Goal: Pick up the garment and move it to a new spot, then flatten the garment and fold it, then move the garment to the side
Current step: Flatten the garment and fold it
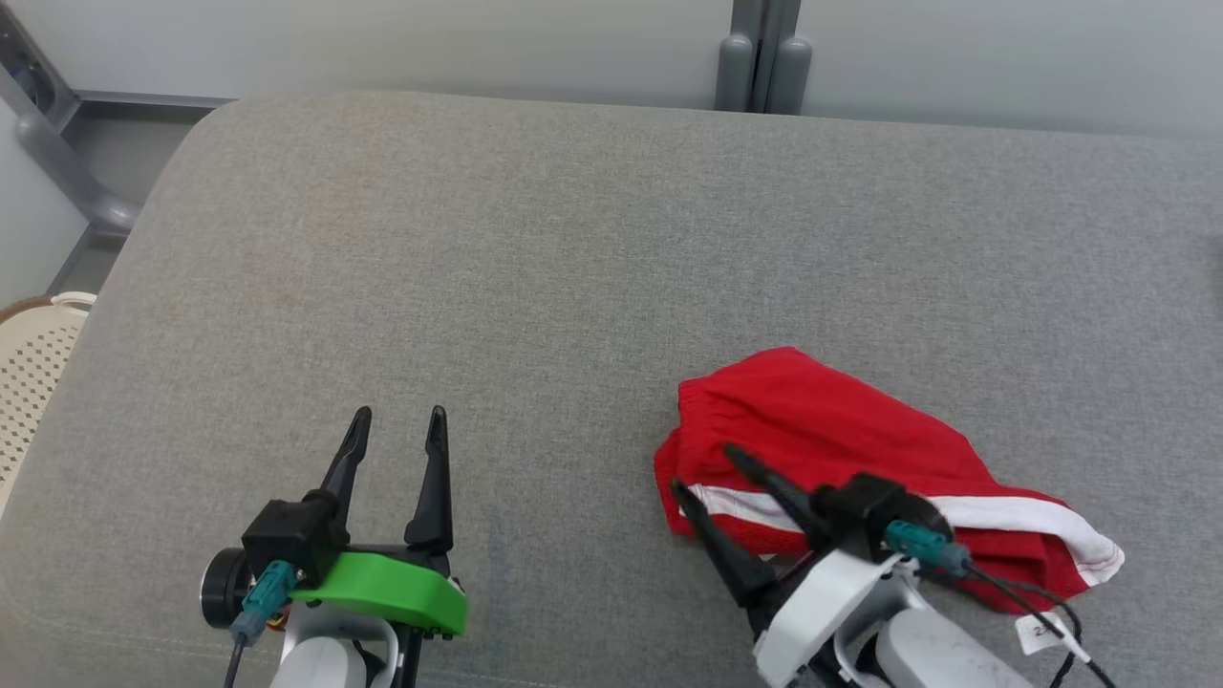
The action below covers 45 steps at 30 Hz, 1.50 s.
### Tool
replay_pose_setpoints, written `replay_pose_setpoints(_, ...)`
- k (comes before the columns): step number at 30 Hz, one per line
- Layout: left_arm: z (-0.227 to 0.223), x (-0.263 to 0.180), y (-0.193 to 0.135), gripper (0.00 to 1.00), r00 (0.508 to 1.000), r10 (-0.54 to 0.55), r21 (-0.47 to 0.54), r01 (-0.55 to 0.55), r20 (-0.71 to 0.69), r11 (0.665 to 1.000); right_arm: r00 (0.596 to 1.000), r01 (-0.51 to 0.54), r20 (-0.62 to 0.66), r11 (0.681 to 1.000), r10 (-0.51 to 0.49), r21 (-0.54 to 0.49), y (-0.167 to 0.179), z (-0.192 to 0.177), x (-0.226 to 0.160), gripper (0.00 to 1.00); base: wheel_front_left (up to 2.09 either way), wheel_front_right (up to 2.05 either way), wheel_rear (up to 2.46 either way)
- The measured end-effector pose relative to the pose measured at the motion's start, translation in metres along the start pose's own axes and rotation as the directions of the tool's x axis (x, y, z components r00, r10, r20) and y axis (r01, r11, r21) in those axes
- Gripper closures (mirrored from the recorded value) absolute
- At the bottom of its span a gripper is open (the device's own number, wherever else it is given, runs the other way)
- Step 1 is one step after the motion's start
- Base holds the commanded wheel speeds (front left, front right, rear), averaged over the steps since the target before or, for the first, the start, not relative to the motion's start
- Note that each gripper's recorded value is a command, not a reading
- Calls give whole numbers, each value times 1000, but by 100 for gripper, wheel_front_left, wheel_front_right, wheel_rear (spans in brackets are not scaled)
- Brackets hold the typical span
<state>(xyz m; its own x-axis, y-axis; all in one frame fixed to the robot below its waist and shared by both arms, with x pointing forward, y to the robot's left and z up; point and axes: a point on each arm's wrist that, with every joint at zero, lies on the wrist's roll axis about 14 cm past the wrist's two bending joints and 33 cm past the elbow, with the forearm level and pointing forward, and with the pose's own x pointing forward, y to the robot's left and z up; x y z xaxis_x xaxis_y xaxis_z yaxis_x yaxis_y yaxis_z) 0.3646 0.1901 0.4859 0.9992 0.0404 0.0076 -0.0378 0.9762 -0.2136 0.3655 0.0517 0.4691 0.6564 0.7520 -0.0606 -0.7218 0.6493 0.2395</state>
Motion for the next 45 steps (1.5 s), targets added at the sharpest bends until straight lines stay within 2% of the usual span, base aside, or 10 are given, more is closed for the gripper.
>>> replay_pose_setpoints(5,1,1,-4,0,1000,-11,-1,11,5,1000,992,77,101,996,-72,-51,-33,34,-10,0,0,0,0)
replay_pose_setpoints(9,2,2,-9,0,1000,-27,-4,27,8,1000,968,193,176,979,-178,-72,-71,59,-31,0,0,0,0)
replay_pose_setpoints(17,0,8,-22,0,998,-67,-4,67,3,998,882,426,250,903,-399,-64,-132,78,-89,0,0,0,0)
replay_pose_setpoints(23,-4,12,-33,0,995,-104,-3,104,-8,995,819,542,252,839,-516,-43,-154,71,-128,0,0,0,0)
replay_pose_setpoints(27,-10,16,-43,0,989,-143,8,143,-26,990,800,569,253,821,-544,-35,-155,68,-138,0,0,0,0)
replay_pose_setpoints(34,-31,30,-69,0,963,-249,41,254,-98,966,788,585,265,810,-555,-40,-158,73,-143,0,0,0,0)
replay_pose_setpoints(40,-65,31,-97,0,912,-351,63,371,-211,927,770,613,253,789,-585,-41,-167,69,-152,0,0,0,0)
replay_pose_setpoints(45,-92,27,-125,0,847,-439,73,479,-301,875,754,638,236,769,-613,-42,-175,64,-162,0,0,0,0)
